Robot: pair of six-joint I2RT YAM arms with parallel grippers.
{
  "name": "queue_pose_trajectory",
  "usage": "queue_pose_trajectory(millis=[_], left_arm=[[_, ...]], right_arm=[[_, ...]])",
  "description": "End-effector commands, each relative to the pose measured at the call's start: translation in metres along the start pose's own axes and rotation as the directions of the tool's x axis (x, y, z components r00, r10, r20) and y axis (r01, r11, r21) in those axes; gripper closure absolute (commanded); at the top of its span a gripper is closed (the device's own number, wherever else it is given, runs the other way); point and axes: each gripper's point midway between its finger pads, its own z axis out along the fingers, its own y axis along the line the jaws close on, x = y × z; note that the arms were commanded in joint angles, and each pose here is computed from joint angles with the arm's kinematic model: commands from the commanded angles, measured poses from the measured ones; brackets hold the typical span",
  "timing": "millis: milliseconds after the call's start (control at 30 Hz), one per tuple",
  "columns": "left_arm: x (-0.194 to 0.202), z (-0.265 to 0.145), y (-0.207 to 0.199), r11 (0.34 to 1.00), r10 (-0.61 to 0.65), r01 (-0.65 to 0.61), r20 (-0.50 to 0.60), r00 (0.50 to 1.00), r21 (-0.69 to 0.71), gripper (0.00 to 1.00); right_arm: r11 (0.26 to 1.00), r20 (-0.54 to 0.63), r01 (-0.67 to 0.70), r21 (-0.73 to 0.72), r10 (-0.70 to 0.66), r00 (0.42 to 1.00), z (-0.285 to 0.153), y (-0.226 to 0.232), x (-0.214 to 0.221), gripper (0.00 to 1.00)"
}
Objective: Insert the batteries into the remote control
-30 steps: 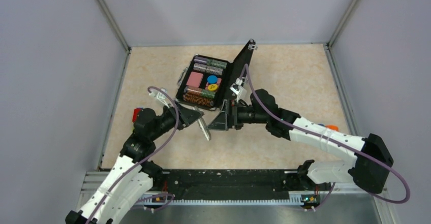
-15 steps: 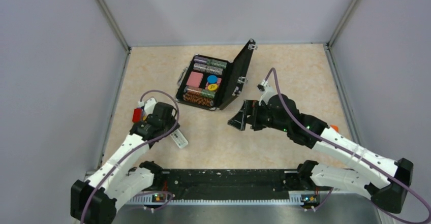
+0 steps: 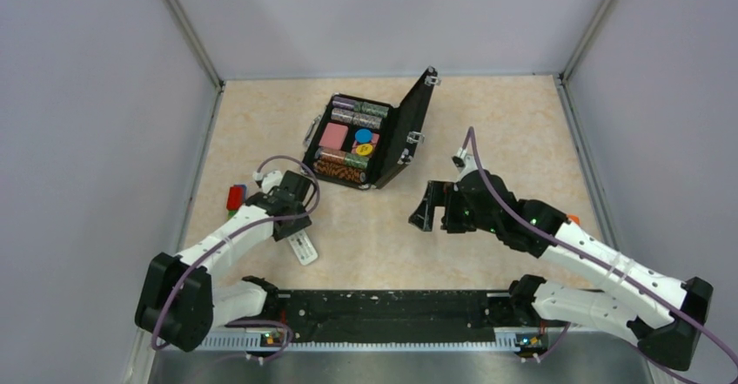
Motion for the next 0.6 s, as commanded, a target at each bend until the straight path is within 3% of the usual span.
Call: queue_pose_trajectory(millis=[0, 67, 133, 167, 367, 567], left_arm=[[-0.007, 0.004, -0.009, 1.000, -0.011, 0.011, 0.024, 1.000, 0.018, 0.54], [-0.004, 0.006, -0.006, 1.000, -0.011, 0.011, 0.020, 1.000, 0.011, 0.37], [-0.005, 0.005, -0.005, 1.000, -0.014, 0.014, 0.028, 1.000, 0.007, 0.07], [-0.007, 0.003, -0.004, 1.000, -0.019, 0.019, 0.034, 0.999, 0.010, 0.02], [-0.018, -0.033, -0.011, 0.995, -0.042, 0.039, 0.029, 0.999, 0.096, 0.01], [-0.035, -0.103, -0.012, 0.964, -0.066, 0.048, 0.061, 0.996, 0.262, 0.01]], right_arm=[[0.998, 0.062, -0.030, 0.061, 0.026, 0.998, -0.019, -0.012, -0.013, 0.04], [0.996, 0.059, -0.029, 0.080, 0.025, 0.998, -0.023, -0.017, -0.011, 0.05], [0.995, 0.058, -0.027, 0.095, 0.022, 0.998, -0.029, -0.021, -0.010, 0.05], [0.994, 0.061, -0.027, 0.106, 0.020, 0.998, -0.032, -0.025, -0.009, 0.05], [0.995, 0.182, -0.011, 0.097, -0.007, 0.983, -0.073, -0.031, -0.028, 0.05], [0.991, 0.346, 0.010, 0.130, -0.055, 0.937, -0.141, -0.038, -0.062, 0.01]])
